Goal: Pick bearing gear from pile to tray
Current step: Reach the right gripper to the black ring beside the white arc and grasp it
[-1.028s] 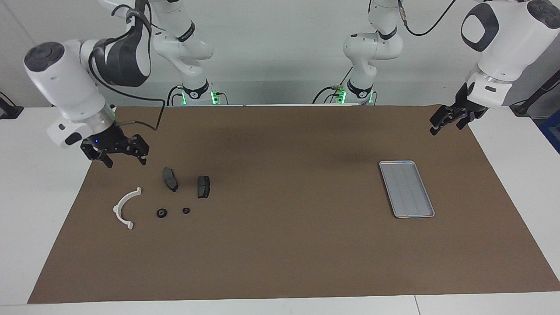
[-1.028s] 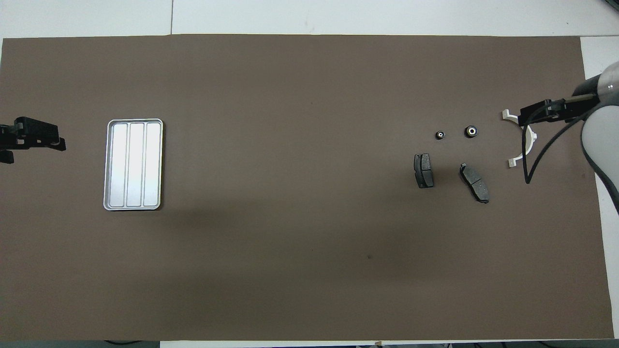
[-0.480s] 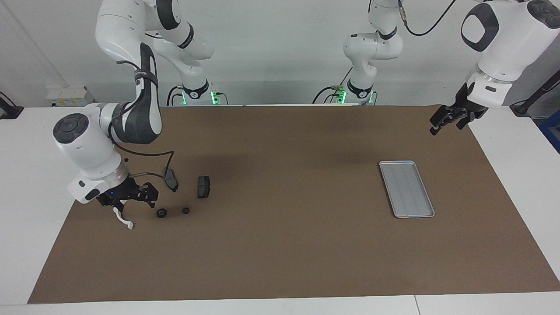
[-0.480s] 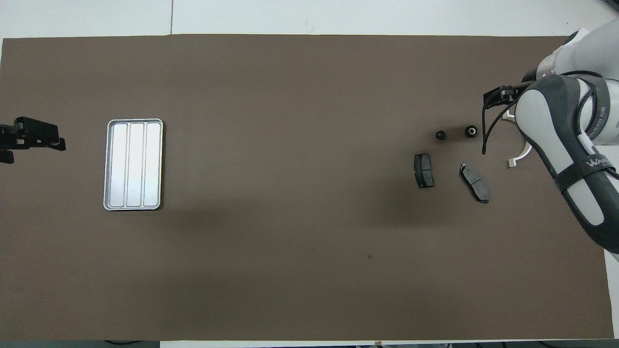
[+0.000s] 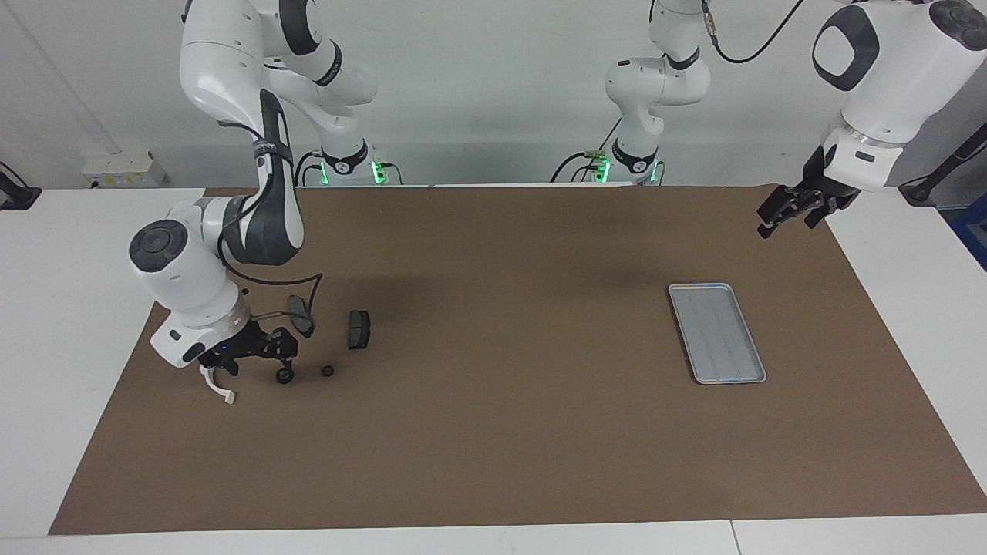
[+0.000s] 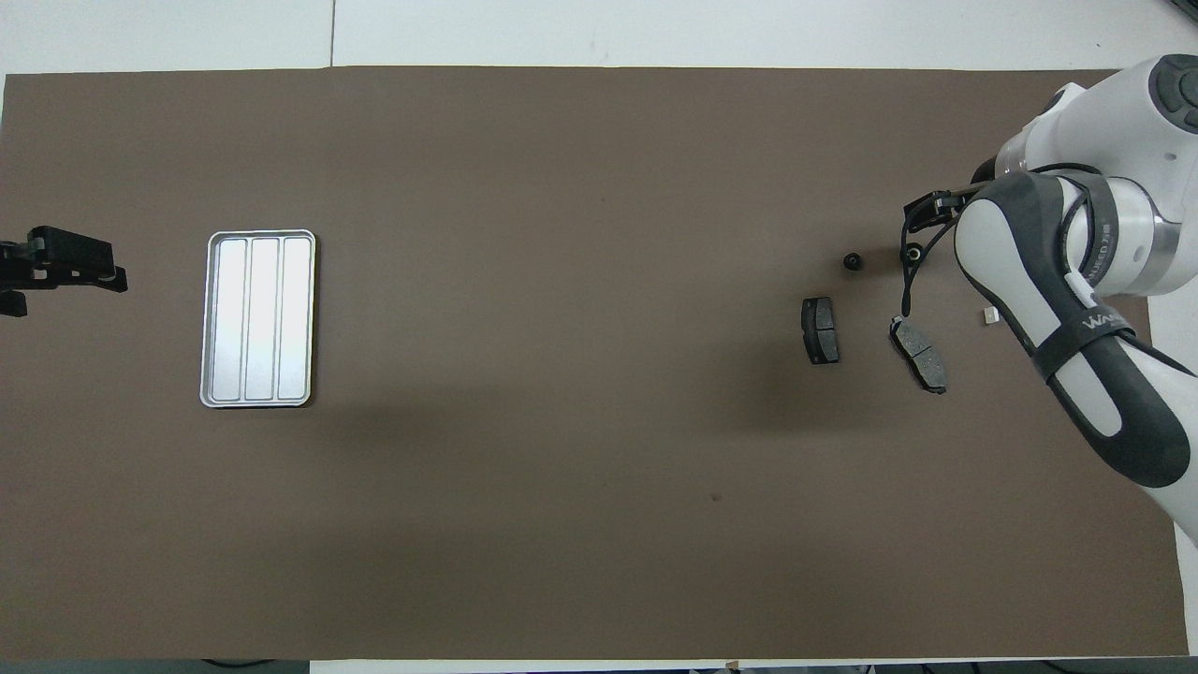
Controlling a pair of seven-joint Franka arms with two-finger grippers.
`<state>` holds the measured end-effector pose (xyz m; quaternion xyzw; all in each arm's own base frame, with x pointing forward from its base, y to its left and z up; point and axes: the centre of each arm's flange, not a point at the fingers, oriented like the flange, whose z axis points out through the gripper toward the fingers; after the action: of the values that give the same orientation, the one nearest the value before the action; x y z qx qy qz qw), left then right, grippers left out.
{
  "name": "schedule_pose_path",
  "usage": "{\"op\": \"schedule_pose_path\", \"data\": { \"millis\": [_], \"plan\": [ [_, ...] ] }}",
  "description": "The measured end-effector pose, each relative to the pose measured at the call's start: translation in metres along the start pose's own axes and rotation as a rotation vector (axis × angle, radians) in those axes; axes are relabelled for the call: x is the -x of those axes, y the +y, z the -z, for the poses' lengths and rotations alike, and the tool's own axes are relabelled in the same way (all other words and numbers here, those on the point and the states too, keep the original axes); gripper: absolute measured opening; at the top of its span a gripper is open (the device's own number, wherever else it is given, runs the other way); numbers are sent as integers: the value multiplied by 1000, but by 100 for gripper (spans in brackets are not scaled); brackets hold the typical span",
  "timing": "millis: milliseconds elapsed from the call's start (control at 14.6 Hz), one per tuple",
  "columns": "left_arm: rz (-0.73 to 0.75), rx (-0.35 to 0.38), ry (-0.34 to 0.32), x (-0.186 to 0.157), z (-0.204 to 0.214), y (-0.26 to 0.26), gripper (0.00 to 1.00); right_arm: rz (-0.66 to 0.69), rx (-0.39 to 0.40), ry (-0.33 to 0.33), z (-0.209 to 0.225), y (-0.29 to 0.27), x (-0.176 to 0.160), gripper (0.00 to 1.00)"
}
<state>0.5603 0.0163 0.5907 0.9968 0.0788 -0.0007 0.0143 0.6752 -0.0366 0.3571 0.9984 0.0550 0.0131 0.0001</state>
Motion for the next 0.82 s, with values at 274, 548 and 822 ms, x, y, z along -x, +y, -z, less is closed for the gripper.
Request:
{"op": "schedule_pose_path", "data": {
  "millis": [274, 548, 822],
  "plan": [
    [0, 0, 0, 0, 0, 0, 100, -4, 0, -4, -14, 2, 6, 100],
    [0, 0, 0, 0, 0, 0, 100, -6, 0, -4, -27, 4, 10, 100],
    [0, 0, 0, 0, 0, 0, 100, -3, -1, -12, -35, 4, 13, 100]
  ]
}}
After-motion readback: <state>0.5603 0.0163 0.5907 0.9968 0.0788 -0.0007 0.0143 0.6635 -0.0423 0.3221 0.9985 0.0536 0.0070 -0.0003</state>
